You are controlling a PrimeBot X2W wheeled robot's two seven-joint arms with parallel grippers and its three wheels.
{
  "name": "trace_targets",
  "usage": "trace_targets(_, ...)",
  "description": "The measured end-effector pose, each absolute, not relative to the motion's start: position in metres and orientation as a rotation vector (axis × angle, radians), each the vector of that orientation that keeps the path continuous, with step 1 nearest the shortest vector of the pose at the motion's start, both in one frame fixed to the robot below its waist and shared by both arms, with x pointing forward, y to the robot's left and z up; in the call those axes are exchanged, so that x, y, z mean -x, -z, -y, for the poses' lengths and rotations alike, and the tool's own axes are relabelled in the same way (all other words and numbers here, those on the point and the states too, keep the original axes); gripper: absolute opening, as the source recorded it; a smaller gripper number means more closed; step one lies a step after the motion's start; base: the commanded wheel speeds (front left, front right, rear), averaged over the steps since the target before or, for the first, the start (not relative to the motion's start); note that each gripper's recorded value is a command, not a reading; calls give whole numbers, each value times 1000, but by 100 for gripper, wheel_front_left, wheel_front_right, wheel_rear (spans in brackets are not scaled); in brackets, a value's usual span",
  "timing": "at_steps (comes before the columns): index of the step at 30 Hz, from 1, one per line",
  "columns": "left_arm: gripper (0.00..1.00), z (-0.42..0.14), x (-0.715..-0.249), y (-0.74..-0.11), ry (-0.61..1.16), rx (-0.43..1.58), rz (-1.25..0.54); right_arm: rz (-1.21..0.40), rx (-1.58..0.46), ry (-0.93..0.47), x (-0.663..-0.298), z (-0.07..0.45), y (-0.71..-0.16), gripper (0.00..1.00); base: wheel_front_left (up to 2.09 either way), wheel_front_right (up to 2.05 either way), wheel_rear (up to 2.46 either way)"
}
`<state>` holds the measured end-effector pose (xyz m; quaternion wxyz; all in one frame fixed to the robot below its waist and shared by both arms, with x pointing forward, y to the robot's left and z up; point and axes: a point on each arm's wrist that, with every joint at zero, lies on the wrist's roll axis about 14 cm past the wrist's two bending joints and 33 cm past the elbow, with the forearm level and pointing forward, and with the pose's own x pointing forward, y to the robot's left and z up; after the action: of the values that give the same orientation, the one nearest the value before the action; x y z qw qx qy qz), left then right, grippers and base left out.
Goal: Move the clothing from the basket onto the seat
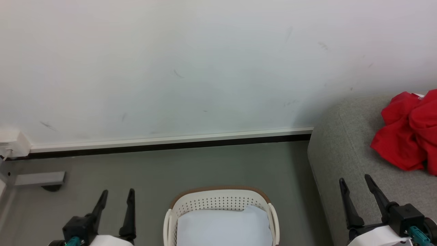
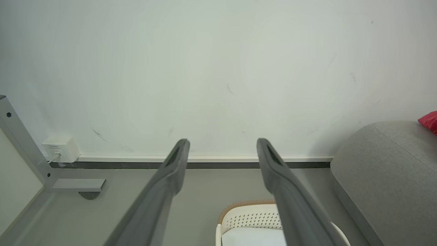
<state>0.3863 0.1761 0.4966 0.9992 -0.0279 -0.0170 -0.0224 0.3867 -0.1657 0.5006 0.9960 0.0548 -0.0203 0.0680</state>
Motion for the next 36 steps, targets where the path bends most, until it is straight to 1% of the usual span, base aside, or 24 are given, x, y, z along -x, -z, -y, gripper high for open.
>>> trace_targets(23, 100, -177, -387, -490, 44, 62, 17, 38, -111, -131, -387, 168, -500, 100, 0, 0, 0)
trace_targets(24, 0, -177, -387, -489, 45, 65, 15, 35, -113, -130, -387, 168, -499, 0, 0, 0, 0)
trace_targets(29, 0, -174, -378, -467, 34, 99, -60, -34, -152, -117, -379, 166, -478, 0, 0, 0, 0)
trace_targets(36, 0, -183, -378, -463, -9, 234, -93, -49, -281, -70, -381, 175, -478, 0, 0, 0, 0)
